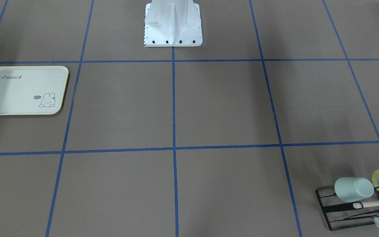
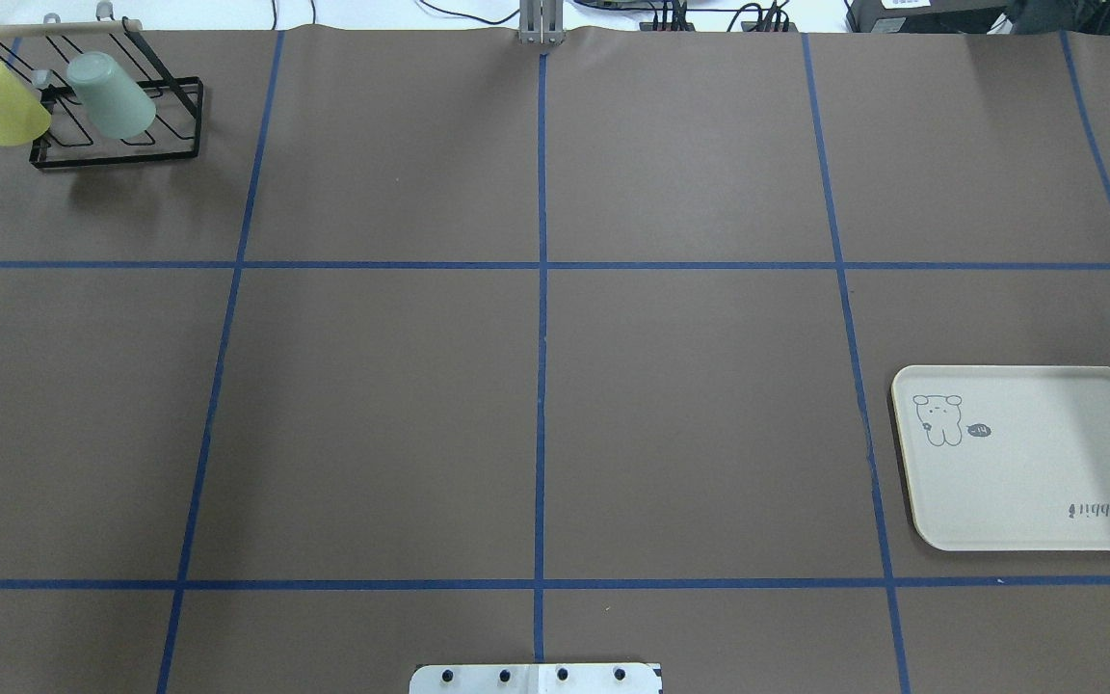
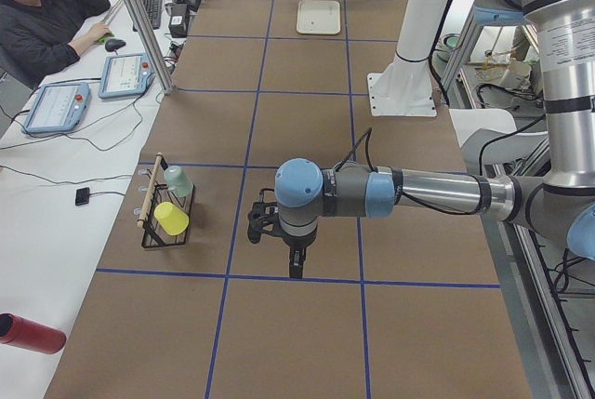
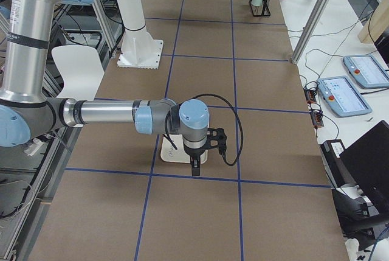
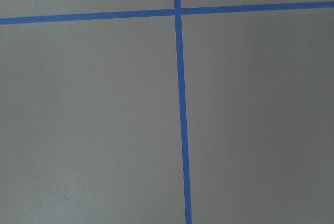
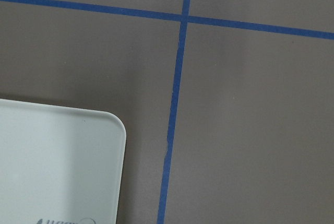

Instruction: Left arm grabs green cup and hands to right arm on tray

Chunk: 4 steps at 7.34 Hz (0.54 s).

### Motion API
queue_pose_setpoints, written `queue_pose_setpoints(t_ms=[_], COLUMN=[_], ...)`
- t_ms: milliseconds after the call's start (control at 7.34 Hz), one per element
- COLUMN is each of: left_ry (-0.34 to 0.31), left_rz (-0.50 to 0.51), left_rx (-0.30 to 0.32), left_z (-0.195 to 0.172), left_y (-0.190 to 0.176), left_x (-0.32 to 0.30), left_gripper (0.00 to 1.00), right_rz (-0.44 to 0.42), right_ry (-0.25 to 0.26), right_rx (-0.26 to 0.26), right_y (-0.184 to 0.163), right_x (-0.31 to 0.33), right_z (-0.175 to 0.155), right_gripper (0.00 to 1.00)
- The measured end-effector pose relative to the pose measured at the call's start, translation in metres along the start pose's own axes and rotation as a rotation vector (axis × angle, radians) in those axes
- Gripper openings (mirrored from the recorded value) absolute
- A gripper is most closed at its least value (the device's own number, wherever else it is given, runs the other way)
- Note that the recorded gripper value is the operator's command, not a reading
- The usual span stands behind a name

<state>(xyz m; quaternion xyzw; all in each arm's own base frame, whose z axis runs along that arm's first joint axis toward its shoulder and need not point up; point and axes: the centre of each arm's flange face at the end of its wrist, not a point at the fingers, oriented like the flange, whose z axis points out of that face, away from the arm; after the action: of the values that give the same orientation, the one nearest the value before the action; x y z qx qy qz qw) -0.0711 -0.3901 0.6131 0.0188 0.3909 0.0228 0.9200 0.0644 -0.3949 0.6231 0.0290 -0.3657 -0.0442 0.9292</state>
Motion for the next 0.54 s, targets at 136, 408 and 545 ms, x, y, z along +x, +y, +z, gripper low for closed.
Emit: queue_pose_setpoints(t_ms=[136, 408, 545], left_ry=[0.0, 0.0, -0.002], left_rz=[-0.001, 0.002, 0.015], left_rx=[-0.001, 0.002, 0.011], left_z=[0.0005, -0.0005, -0.0043], left_y=[0.0001, -0.0012, -0.0058], left_x=[-0.0005, 0.0005, 0.0039], left_gripper=[1.0, 1.0, 1.0], right_rz=[0.0, 0.0, -0.002], right_ry=[0.0, -0.001, -0.001], right_rx=[0.0, 0.0, 0.001], right_y=[0.0, -0.0002, -0.0014], right_x=[0.0, -0.0001, -0.0009], right_z=[0.0, -0.0001, -0.0005], right_gripper=[1.0, 1.0, 1.0])
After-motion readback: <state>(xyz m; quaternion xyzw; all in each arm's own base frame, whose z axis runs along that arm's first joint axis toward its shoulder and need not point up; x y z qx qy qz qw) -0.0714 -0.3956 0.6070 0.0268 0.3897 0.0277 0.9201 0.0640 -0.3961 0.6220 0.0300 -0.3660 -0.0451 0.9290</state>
